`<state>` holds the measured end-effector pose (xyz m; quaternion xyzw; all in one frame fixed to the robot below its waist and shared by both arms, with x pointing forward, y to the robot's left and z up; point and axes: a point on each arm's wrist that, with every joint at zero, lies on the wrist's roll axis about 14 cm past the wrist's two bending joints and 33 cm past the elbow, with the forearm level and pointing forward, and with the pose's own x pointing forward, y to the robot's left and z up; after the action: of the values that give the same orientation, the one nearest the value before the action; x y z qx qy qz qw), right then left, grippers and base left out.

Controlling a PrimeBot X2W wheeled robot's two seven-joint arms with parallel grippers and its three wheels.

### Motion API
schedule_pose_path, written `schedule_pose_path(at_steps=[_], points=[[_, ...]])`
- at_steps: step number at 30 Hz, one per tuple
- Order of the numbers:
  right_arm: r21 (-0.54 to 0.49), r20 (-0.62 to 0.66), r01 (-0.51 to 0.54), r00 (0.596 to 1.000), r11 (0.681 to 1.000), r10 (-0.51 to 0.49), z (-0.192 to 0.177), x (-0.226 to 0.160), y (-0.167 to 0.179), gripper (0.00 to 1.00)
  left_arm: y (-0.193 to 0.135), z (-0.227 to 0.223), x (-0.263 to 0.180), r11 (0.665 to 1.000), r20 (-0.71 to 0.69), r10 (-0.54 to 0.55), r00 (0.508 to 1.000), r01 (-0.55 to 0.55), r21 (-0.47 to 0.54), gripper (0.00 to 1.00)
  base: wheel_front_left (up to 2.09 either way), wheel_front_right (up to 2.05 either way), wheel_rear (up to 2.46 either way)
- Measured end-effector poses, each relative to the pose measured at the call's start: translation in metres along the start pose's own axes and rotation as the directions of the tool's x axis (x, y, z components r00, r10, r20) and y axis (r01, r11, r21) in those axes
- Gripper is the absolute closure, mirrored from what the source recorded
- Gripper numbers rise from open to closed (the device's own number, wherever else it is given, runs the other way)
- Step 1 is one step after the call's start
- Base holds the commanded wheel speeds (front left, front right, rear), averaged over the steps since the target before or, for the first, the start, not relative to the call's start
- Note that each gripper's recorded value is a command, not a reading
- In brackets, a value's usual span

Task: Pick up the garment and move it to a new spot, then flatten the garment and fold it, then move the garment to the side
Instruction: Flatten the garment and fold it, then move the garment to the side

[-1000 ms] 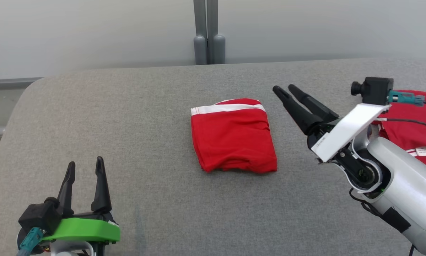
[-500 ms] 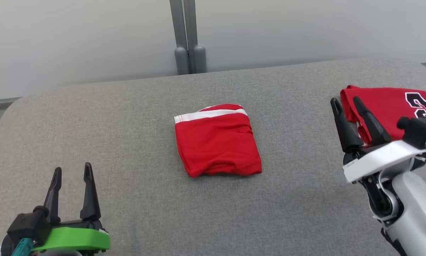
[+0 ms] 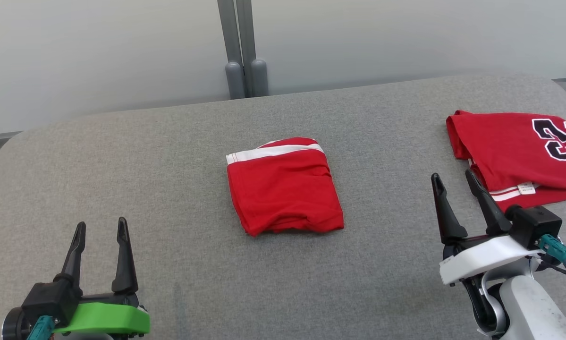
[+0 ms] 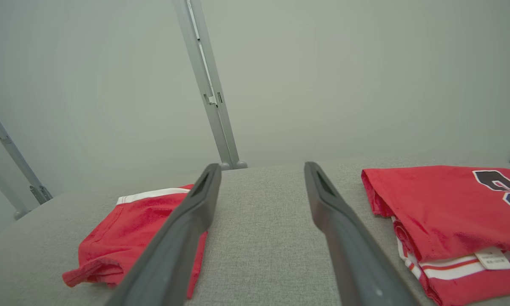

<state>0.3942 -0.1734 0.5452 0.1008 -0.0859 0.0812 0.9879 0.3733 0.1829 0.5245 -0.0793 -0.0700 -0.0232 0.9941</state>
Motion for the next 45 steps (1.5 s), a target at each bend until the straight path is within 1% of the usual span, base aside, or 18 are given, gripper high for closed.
schedule_pose_path(at_steps=[6,21,27,31,35,40,43,45], points=[[-0.022,0.007,0.011,1.000,1.000,-0.010,0.003,0.001,-0.005,0.00,0.001,-0.007,0.000,1.000,-0.021,0.000,1.000,0.001,0.023,0.00,0.00,0.00,0.00],[-0.002,-0.031,-0.002,1.000,1.000,0.002,-0.012,0.005,0.002,0.00,-0.005,-0.013,0.006,1.000,-0.034,-0.017,0.999,0.017,0.011,0.00,0.00,0.00,0.00],[0.006,-0.045,-0.022,0.999,1.000,0.022,-0.017,0.009,0.007,0.00,-0.006,-0.015,0.006,1.000,-0.040,-0.018,0.999,0.018,0.007,0.00,0.00,0.00,0.00],[0.019,-0.076,-0.063,0.995,0.998,0.064,-0.027,0.014,0.019,0.00,-0.003,-0.013,0.007,1.000,-0.032,-0.010,0.999,0.010,0.008,0.00,0.00,0.00,0.00],[0.033,-0.152,-0.109,0.982,0.994,0.112,-0.044,0.023,0.031,0.00,0.000,-0.011,0.004,1.000,-0.030,0.001,1.000,-0.001,0.005,0.00,0.00,0.00,0.00],[0.040,-0.285,-0.160,0.944,0.986,0.165,-0.067,0.043,0.045,0.00,0.003,-0.009,0.001,1.000,-0.023,0.012,1.000,-0.012,-0.001,0.00,0.00,0.00,0.00],[0.060,-0.329,-0.178,0.925,0.982,0.188,-0.072,0.060,0.052,0.00,0.005,-0.006,0.001,1.000,-0.014,0.021,1.000,-0.021,-0.013,0.00,0.00,0.00,0.00],[0.041,-0.352,-0.217,0.910,0.975,0.218,-0.074,0.072,0.060,0.00,0.010,-0.003,0.001,0.999,-0.005,0.039,0.999,-0.039,-0.025,0.00,0.00,0.00,0.00]])
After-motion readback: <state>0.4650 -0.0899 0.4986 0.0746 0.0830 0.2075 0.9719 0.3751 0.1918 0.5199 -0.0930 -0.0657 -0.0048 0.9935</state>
